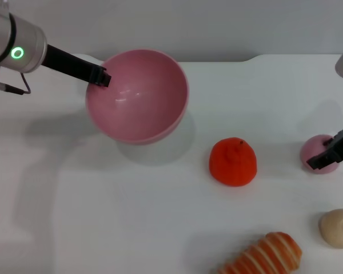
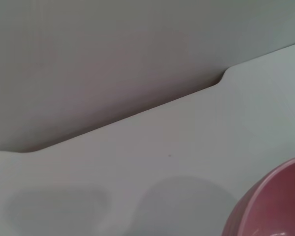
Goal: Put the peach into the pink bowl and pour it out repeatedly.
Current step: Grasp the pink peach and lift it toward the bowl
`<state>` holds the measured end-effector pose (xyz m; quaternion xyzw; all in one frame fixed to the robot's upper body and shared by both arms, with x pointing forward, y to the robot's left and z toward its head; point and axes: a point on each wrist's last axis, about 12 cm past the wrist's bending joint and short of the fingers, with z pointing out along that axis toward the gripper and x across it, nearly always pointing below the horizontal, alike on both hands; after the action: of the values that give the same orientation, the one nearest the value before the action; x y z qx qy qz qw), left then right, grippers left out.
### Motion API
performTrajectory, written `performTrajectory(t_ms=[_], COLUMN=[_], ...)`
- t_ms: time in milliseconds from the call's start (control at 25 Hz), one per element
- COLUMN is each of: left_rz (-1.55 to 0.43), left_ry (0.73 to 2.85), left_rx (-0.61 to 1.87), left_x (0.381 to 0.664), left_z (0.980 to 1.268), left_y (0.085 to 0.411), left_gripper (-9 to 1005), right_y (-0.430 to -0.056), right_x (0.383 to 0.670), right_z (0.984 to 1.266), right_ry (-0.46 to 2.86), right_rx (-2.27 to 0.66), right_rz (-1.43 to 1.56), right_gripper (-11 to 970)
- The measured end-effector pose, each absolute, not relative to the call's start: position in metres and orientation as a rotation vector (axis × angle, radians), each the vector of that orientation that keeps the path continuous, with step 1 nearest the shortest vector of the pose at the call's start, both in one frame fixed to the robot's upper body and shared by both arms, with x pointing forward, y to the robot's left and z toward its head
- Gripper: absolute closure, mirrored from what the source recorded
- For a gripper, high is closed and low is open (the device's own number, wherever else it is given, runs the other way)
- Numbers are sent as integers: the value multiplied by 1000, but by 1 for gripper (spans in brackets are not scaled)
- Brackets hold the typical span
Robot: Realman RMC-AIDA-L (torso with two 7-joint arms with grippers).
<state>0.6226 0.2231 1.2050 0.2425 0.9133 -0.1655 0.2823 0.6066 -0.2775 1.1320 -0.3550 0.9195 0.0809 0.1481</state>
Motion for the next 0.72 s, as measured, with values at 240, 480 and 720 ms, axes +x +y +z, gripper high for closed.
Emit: performTrajectory(t_ms=[240,480,720], left_rz=[-450,-461,-464], left_ry=[2443,2456,2461], left_rx=[662,663,658], left_x=[625,626,627], left_z=[1206,1202,1200], left_y=[218,215,215], left_gripper=[951,951,951], right_y=[-283,-286,-285], right_x=[608,609,608], right_z=[1128,1126,1121], right_ry=[2646,2649,2647], right_rx=[-1002,-990,-1034], right_rz=[190,157,109], right_gripper=[303,349,419])
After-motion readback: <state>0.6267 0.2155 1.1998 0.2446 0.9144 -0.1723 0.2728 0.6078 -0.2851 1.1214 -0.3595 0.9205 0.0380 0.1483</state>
